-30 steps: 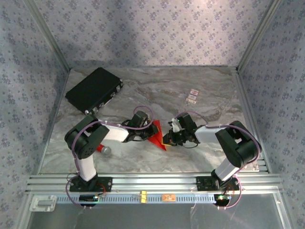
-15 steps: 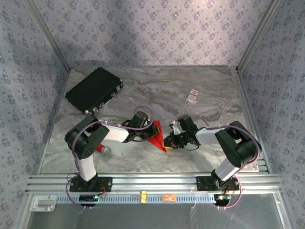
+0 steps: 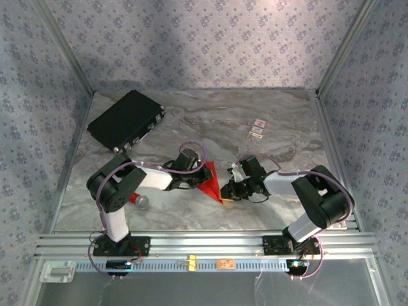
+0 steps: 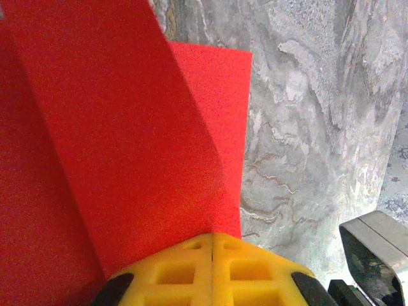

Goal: Fold a paper plane with a square sheet of paper (pick it up from the middle)
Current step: Fourth fold the wing at the center of the table.

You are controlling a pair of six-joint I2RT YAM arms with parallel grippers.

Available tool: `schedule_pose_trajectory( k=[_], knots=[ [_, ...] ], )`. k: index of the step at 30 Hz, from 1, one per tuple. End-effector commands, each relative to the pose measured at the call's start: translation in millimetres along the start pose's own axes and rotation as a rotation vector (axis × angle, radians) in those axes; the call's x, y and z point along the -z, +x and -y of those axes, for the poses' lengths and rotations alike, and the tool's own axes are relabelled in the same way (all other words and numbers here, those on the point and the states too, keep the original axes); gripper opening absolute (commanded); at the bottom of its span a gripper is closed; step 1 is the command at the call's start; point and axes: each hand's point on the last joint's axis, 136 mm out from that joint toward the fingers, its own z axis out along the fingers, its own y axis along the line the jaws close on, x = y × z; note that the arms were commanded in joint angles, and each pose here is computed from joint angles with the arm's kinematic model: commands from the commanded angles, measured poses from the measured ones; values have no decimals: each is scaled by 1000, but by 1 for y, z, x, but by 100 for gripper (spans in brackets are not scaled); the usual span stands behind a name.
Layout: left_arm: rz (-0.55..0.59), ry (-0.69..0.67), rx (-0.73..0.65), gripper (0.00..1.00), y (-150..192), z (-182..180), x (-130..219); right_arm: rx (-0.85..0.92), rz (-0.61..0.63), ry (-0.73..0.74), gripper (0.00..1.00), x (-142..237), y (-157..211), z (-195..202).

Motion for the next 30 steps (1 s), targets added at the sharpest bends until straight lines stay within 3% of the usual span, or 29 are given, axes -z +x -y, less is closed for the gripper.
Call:
schedule_pose_trajectory(
  k=[1,7,18,26,30],
  knots=[
    [-9,-75,24,6,5,-27,-6,-35,-48,52,7,-1,17,16],
    [-9,-75,24,6,5,-28,-6,-55,-64,86,4,-2,24,26],
    [-7,-79,27,6,5,-30,-5,-41,-77,98,13,3,31,25],
    [-7,-74,27,6,4,-28,-6,-58,-96,138,4,1,38,36],
    [-8,-76,28,6,4,-29,-6,-58,-89,140,10,4,39,35]
  ],
)
